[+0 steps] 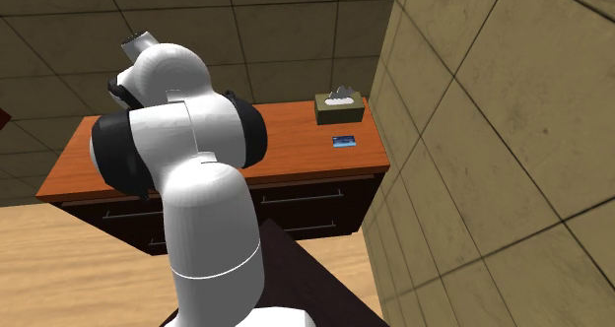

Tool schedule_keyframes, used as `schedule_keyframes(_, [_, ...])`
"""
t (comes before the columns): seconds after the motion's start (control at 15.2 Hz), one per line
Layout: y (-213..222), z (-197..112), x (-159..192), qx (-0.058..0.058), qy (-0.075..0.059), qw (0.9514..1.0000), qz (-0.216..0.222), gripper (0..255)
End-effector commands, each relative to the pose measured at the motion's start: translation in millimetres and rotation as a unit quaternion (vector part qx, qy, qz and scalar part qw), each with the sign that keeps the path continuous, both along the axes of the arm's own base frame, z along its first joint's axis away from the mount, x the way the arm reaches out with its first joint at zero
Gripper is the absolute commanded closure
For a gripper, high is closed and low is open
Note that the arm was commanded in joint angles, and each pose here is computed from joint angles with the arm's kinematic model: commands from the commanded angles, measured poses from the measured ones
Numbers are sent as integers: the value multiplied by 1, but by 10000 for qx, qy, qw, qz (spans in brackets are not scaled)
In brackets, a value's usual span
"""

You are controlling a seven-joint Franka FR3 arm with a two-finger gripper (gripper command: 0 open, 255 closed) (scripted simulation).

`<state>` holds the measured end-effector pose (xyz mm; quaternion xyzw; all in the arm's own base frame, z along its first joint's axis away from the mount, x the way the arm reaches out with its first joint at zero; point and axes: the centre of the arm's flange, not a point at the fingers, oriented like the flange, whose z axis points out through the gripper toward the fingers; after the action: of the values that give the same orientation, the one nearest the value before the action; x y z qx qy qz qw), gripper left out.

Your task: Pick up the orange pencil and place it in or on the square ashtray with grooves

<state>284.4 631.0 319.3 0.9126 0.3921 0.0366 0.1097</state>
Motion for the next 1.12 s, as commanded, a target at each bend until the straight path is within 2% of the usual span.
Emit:
schedule_keyframes(0.0, [0,0,0,0,0,10000,0,0])
schedule_keyframes(0.26, [0,0,0,0,0,10000,0,0])
schedule_keyframes(0.53, [9,49,-8,0,0,10000,0,0])
schedule_keyframes(1.06, [9,49,-8,0,0,10000,0,0])
